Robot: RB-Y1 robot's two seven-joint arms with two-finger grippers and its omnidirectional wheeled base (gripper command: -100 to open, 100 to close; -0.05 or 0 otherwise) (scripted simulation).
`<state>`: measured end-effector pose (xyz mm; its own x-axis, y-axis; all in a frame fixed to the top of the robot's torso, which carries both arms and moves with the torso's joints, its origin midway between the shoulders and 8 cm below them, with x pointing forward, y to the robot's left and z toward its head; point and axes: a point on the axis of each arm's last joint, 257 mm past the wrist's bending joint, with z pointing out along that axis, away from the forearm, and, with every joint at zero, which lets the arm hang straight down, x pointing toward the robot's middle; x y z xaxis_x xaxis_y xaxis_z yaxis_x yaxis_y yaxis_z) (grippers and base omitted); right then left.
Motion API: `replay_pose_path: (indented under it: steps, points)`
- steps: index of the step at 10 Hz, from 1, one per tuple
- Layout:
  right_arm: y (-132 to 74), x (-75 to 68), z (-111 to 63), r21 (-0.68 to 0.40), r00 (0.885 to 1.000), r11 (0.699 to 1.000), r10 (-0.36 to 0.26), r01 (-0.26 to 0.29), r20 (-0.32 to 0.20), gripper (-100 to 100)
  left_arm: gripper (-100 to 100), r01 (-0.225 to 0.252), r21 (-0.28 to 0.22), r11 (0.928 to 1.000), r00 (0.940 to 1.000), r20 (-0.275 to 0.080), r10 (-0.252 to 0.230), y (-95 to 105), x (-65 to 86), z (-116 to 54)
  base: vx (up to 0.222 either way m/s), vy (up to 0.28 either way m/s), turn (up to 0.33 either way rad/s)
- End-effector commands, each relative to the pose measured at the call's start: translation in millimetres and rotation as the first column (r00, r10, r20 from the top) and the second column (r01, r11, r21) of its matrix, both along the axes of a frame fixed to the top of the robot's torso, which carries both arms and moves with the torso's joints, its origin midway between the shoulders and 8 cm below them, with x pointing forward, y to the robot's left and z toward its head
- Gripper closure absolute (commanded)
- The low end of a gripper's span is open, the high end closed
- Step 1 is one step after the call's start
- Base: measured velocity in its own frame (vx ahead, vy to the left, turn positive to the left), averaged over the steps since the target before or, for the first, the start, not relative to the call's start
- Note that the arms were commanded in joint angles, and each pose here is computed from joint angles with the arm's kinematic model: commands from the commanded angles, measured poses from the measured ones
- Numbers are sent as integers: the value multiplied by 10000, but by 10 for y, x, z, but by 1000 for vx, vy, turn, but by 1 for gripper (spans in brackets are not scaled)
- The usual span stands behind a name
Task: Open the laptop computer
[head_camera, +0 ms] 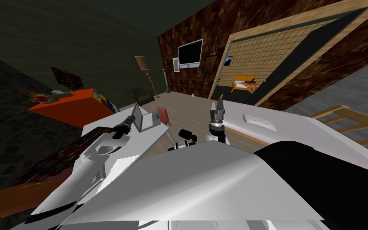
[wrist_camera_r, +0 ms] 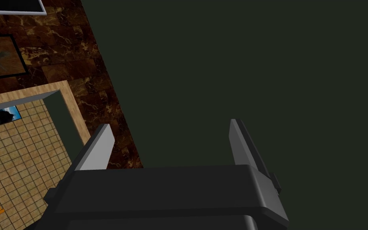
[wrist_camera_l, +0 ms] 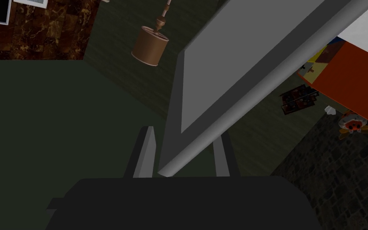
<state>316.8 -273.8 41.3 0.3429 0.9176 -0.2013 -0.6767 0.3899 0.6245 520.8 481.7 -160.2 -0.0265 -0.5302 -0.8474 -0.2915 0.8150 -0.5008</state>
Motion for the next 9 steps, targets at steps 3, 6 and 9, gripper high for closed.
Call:
replay_pose_path:
  steps: [3, 6, 9]
  points:
    - [0, 0, 0, 0, 10000, 10000, -2, 2, -1, 0, 100, 679, -403, 9969, 9973, 293, -668, -426, 357, -126, 19, -37, 239]
    - [0, 0, 0, 0, 10000, 10000, 1, -1, 0, 0, 100, 139, -349, 9993, 9994, -315, -150, -163, 319, -426, -12, -2, -40]
    - [-1, -1, -1, -2, 10000, 10000, -3, 3, -3, 0, 100, 1271, -708, 9894, 9914, 397, -1245, -774, 643, -267, 13, -31, 216]
